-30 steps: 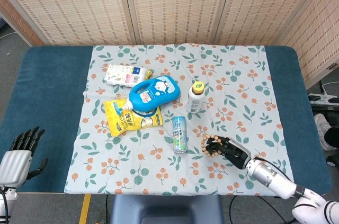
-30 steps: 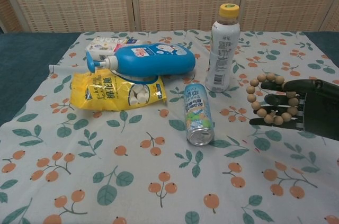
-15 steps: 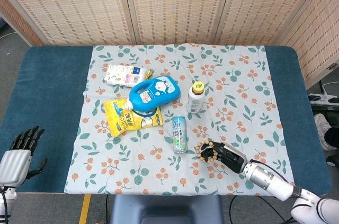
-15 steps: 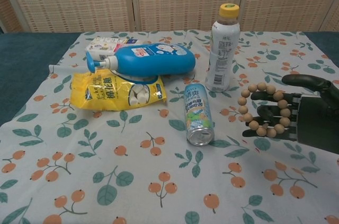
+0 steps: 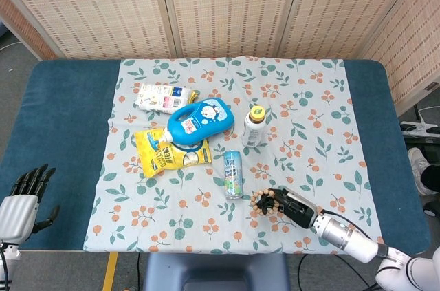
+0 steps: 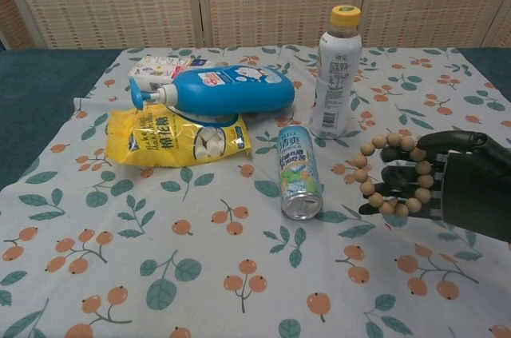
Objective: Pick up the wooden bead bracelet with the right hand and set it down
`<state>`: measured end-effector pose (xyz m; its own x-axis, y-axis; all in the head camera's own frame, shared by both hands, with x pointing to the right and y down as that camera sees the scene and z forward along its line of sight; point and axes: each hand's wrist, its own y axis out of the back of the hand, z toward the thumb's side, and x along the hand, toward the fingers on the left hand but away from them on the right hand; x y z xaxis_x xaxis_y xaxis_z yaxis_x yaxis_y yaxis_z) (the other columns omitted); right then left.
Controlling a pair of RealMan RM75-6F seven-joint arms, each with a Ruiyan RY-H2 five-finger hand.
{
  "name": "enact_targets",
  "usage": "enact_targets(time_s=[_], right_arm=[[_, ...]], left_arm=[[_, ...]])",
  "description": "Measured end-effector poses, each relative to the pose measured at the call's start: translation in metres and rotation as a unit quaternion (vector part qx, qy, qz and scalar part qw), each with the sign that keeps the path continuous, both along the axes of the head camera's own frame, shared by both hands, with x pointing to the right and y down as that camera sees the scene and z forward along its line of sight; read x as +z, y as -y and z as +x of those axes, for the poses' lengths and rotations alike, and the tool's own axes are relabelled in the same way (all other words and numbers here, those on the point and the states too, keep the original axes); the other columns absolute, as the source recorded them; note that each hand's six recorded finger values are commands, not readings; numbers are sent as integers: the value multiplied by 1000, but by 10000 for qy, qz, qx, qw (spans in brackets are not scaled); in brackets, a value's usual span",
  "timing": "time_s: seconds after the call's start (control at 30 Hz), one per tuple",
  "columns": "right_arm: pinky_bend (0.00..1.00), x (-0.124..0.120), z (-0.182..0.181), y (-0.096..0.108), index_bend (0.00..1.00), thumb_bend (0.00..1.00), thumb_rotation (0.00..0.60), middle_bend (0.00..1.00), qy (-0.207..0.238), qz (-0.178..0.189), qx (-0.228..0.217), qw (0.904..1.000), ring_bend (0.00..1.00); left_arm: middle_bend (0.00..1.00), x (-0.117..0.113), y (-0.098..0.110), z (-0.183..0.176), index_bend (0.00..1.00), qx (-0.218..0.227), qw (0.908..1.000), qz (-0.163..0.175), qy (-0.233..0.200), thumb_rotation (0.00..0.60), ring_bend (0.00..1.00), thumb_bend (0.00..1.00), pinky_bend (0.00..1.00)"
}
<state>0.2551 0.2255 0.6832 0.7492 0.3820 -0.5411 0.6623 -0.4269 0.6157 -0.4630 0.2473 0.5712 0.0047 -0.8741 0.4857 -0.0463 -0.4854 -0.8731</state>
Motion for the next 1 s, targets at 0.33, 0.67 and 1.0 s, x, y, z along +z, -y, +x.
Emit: enact_targets(time_s=[0.33,0.67,1.0], right_arm=[[243,1,-1,-2,502,812,500,537,0,-74,-19,10000,294],[243,1,-3,-3,489,1000,600,537,-33,7,-164,9999,285],[243,3,-1,-5,401,921,399,537,-344,402,-373,9979,264]], left_arm=[[0,-1,0,-1,63,-10,10000,18,2,600,0,396,110],[0,-2,1,-1,67,-18,10000,41,-13,600,0,396,111],[0,-2,1,-2,73,-5,10000,47,-14,600,0,396,113]])
